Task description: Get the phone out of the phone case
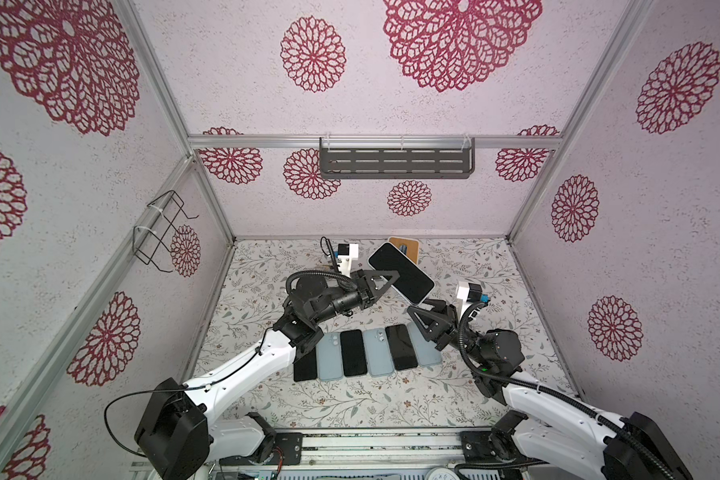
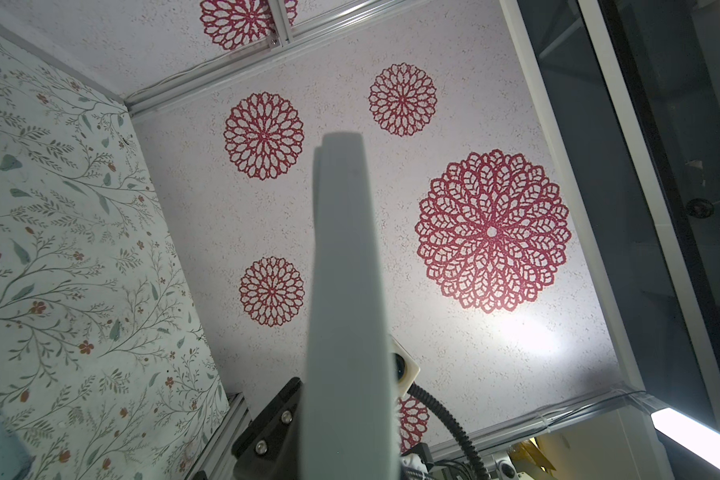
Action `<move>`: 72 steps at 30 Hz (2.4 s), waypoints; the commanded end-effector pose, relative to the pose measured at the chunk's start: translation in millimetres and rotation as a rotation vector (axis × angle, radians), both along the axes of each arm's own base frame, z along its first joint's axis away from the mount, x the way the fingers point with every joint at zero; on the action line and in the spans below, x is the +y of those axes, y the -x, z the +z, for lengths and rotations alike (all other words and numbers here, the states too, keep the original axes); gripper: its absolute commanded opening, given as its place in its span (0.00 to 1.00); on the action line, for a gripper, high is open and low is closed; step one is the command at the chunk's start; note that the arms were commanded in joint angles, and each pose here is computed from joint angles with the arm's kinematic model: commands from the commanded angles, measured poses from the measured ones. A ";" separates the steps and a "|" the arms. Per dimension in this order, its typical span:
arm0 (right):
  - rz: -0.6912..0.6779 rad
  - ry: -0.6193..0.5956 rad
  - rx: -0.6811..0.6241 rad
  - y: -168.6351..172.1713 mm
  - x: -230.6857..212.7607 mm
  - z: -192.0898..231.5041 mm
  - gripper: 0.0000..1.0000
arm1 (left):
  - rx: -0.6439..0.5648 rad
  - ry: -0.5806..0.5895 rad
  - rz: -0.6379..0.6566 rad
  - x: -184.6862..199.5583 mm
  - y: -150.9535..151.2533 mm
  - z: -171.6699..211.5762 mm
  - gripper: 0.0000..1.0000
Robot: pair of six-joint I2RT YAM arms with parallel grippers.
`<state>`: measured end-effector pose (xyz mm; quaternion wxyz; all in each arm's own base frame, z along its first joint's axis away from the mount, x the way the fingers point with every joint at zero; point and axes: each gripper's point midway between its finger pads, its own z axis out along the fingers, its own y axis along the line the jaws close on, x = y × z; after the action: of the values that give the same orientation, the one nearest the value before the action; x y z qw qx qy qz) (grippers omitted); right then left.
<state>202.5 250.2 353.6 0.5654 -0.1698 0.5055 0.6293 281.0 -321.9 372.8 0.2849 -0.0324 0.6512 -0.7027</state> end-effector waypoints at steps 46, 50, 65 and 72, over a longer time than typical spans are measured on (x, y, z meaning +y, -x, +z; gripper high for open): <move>-0.450 0.313 -0.263 -9.3 -58.7 -59.0 0.37 | -0.360 -0.226 -0.256 13.4 77.4 61.3 0.00; -0.360 0.283 -0.265 5.3 -52.4 -55.8 0.51 | -0.416 -0.300 -0.301 17.2 90.3 57.3 0.00; -0.079 0.625 -0.361 23.9 -11.1 -69.4 0.58 | -0.653 -0.890 -0.347 59.0 96.0 -23.7 0.00; 0.098 0.856 -0.461 39.1 4.9 -81.6 0.57 | -0.794 -0.933 -0.413 57.4 103.4 -39.2 0.00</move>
<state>182.8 250.0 274.9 0.5441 -0.4684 0.5998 0.3533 184.0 -261.7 327.4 0.3177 0.4263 0.7691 -0.3548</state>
